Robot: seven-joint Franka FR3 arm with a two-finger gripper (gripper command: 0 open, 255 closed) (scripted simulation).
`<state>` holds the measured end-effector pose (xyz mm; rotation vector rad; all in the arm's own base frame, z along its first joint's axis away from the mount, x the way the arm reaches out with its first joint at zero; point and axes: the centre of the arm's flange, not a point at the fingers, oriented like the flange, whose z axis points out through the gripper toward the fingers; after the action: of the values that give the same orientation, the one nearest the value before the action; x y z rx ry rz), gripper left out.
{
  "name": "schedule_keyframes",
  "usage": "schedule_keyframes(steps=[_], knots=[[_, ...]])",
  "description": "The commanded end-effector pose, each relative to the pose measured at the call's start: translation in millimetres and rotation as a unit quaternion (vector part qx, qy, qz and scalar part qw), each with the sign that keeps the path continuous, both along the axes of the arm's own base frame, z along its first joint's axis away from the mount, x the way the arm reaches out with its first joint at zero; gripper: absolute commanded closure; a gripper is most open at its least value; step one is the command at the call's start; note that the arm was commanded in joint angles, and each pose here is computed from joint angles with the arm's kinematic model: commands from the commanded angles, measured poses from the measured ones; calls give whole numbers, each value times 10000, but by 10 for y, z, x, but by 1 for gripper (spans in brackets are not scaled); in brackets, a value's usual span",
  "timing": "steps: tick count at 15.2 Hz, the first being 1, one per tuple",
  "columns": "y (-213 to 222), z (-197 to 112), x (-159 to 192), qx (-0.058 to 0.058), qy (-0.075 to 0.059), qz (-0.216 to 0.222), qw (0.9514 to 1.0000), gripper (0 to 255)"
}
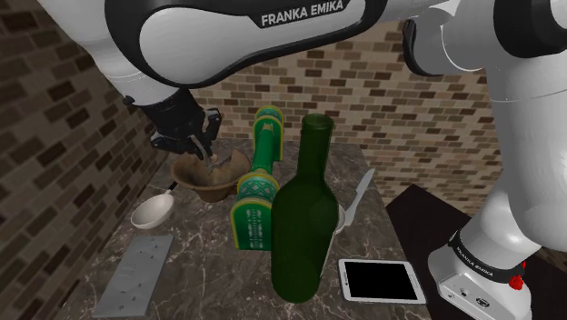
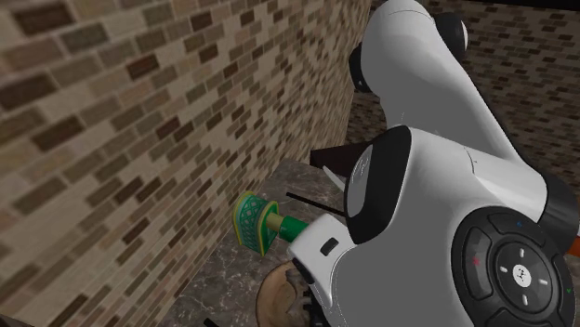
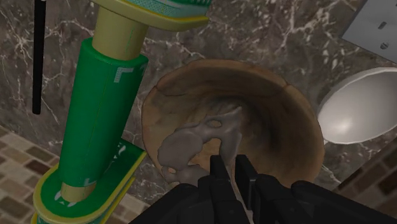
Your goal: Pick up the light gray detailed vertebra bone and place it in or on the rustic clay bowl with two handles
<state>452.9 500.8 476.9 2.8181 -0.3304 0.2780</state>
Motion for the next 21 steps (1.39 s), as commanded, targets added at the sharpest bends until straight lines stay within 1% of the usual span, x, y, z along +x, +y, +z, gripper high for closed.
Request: schedule_keyframes(steps=[1,6,7,12,16,21], knots=[[-3,-13,-3,2,-1,0,10000,255],[-3,-13,-3,2,-1,0,10000,255],[-3,-13,-3,2,-1,0,10000,0],[-3,-13,-3,2,-1,0,10000,0],[149,456,-81,2,-1,0,10000,0],[149,456,-81,2,-1,0,10000,0]])
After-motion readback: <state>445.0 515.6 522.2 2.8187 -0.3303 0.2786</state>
